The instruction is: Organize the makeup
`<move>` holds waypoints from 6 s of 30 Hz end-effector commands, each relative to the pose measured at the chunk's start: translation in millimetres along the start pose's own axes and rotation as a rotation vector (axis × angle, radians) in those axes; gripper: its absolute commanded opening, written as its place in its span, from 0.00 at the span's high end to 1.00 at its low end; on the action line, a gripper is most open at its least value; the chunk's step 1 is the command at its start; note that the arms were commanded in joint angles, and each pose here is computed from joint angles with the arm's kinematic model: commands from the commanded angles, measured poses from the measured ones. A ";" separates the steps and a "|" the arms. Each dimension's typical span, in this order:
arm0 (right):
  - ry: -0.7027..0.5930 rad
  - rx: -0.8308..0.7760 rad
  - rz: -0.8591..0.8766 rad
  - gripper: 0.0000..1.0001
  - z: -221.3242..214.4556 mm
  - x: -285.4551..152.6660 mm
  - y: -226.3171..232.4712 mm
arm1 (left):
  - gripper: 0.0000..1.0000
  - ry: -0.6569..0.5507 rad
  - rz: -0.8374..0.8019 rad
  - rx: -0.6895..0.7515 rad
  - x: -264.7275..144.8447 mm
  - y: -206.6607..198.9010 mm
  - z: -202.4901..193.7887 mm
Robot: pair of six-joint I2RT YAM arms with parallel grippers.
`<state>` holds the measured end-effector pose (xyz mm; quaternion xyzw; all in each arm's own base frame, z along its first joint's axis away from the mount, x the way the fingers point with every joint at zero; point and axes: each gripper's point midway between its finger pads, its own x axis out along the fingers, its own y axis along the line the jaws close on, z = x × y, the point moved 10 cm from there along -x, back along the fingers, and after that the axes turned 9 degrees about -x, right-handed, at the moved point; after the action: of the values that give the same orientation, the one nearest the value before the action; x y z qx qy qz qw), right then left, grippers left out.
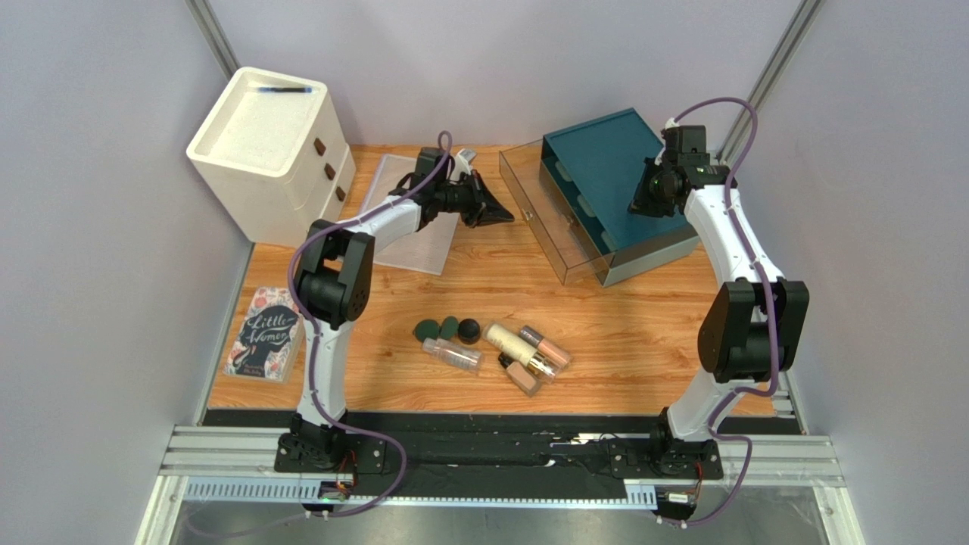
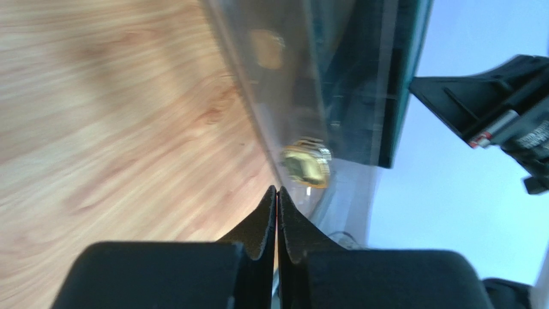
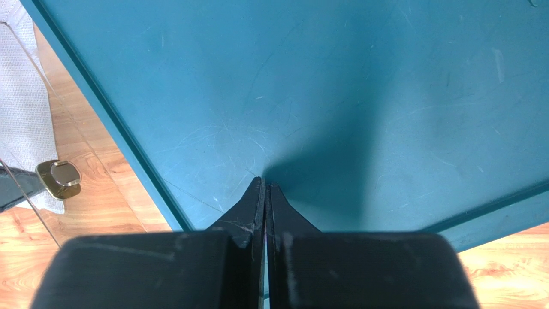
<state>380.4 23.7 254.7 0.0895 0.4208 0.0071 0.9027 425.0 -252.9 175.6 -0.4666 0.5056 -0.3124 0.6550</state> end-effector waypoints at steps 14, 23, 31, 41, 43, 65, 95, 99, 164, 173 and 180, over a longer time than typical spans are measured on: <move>0.212 0.003 -0.036 1.00 -31.4 33.9 -9.7 | 0.42 0.039 0.284 0.336 -58.1 -20.4 -12.1; 0.230 -0.006 -0.022 1.00 -30.4 39.5 -9.3 | 0.35 0.183 0.549 0.584 -91.4 -7.5 -82.4; 0.245 -0.003 -0.010 1.00 -32.4 42.4 -8.9 | 0.28 0.303 0.591 0.732 -109.7 -3.7 -146.3; 0.264 -0.008 -0.012 1.00 -42.4 37.5 -10.4 | 0.27 0.457 0.564 0.933 -113.4 -7.6 -195.3; 0.266 -0.007 -0.014 1.00 -45.2 35.1 -10.7 | 0.27 0.499 0.582 0.963 -113.1 -3.8 -203.5; 0.278 -0.007 -0.021 1.00 -66.1 13.9 -12.8 | 0.27 0.658 0.786 1.004 -90.3 64.8 -227.9; 0.283 0.019 -0.017 1.00 -58.4 29.2 -11.2 | 1.00 0.548 0.846 0.986 -85.2 32.9 -248.7; 0.276 0.021 -0.016 1.00 -55.5 30.2 -11.2 | 1.00 0.318 0.704 1.067 -92.3 -46.3 -234.6; 0.284 0.026 0.011 1.00 -52.3 39.7 -21.5 | 0.36 0.133 0.327 0.822 -77.3 -114.0 -135.6; 0.284 0.027 0.018 1.00 -55.9 36.2 -21.2 | 0.32 0.330 0.552 0.937 -70.9 -55.1 -199.1; 0.288 0.030 0.022 1.00 -64.4 32.3 -20.9 | 0.32 0.471 0.587 0.974 -67.9 -34.7 -234.1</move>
<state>386.7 21.1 245.7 0.1211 0.3971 0.0595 0.9078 196.1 -278.6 219.4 0.0961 0.5504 -0.3940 0.7298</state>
